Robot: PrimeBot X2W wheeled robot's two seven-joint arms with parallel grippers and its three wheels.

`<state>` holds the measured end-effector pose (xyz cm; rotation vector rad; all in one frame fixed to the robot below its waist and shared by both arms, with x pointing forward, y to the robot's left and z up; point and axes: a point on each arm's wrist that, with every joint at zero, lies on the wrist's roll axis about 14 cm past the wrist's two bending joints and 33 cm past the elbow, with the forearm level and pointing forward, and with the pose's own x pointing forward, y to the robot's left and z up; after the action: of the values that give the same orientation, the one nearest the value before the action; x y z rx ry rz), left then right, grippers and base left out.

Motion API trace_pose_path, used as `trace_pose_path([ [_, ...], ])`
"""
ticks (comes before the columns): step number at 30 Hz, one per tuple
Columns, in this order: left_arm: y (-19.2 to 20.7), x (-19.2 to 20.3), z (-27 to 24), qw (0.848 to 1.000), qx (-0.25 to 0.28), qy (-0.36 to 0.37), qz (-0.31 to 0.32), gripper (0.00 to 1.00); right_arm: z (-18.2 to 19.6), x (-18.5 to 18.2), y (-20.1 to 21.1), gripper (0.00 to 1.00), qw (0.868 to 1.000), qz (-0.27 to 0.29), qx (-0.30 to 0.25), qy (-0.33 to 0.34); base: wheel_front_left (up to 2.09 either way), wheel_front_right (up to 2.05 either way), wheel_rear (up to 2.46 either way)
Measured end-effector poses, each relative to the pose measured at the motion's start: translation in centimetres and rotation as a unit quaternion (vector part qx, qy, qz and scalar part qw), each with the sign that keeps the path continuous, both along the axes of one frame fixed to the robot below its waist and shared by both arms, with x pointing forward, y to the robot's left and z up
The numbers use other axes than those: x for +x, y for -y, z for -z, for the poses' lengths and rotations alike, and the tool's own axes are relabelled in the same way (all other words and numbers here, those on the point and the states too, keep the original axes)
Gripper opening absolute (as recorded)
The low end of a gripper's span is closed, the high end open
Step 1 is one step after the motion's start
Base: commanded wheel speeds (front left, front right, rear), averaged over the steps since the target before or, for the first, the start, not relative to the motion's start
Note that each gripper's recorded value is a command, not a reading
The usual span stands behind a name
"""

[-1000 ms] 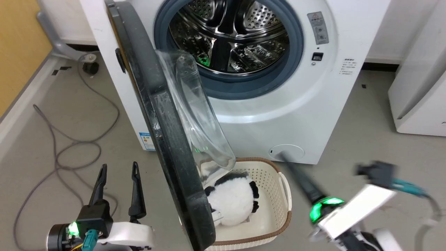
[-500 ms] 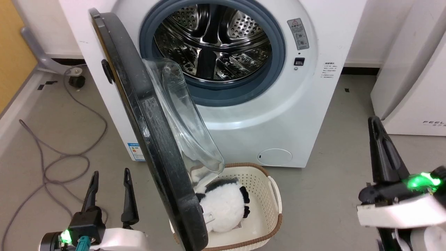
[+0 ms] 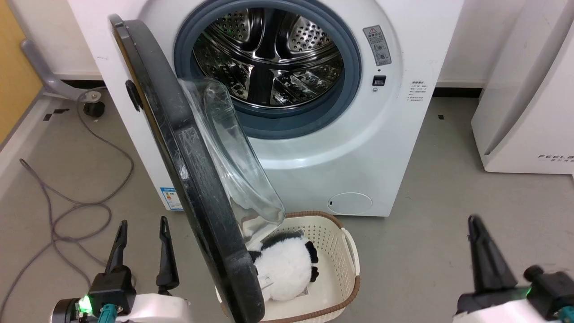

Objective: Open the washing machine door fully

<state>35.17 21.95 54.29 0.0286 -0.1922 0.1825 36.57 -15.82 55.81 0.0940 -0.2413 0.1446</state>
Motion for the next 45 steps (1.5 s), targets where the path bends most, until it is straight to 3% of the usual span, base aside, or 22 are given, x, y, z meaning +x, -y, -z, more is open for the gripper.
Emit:
trace_pose_path([
  [5,0.0,-0.1,0.0,1.000,0.000,0.000,0.000,1.00,3.8,-0.5,-0.2,0.02,0.998,-0.002,-0.002,-0.059,0.00,0.00,0.00],
  [6,-0.1,-0.1,0.0,1.000,0.000,0.000,0.000,1.00,4.3,-0.6,-0.3,0.35,0.998,-0.002,-0.005,-0.067,0.00,0.00,0.00],
  [7,-0.1,-0.1,0.0,1.000,0.000,-0.001,0.000,1.00,4.6,-0.6,-0.2,1.00,0.997,-0.002,-0.007,-0.071,0.00,0.00,0.00],
  [15,-0.3,-0.2,-0.1,1.000,-0.001,0.002,-0.005,1.00,4.8,-0.6,-0.3,1.00,0.997,-0.001,-0.019,-0.074,0.00,0.00,0.00],
  [16,-0.4,-0.3,-0.2,1.000,-0.002,0.003,-0.005,0.80,4.7,-0.6,-0.2,1.00,0.997,-0.001,-0.019,-0.072,0.00,0.00,0.00],
  [17,-0.4,-0.3,-0.3,1.000,-0.002,0.005,-0.006,0.27,4.5,-0.6,-0.2,1.00,0.997,0.000,-0.019,-0.069,0.00,0.00,0.00],
  [18,-0.5,-0.3,-0.4,1.000,-0.002,0.007,-0.007,0.00,4.4,-0.5,-0.2,1.00,0.998,0.000,-0.019,-0.067,0.00,0.00,0.00],
  [27,-2.3,-0.4,-5.4,0.996,0.003,0.084,-0.030,0.00,3.1,-0.4,0.0,1.00,0.999,0.003,-0.018,-0.047,0.00,0.00,0.00],
  [34,-2.7,-1.5,-14.4,0.973,-0.020,0.230,-0.023,0.00,1.8,-0.2,0.1,1.00,0.999,0.005,-0.018,-0.026,0.00,0.00,0.00],
  [40,1.6,-2.8,-19.6,0.947,-0.025,0.315,0.060,0.00,1.3,-0.3,0.0,1.00,1.000,0.005,-0.018,-0.019,0.00,0.00,0.00],
  [45,6.6,-3.6,-21.1,0.928,-0.025,0.338,0.154,0.00,0.9,-0.5,0.2,1.00,1.000,0.007,-0.018,-0.013,0.00,0.00,0.00],
])
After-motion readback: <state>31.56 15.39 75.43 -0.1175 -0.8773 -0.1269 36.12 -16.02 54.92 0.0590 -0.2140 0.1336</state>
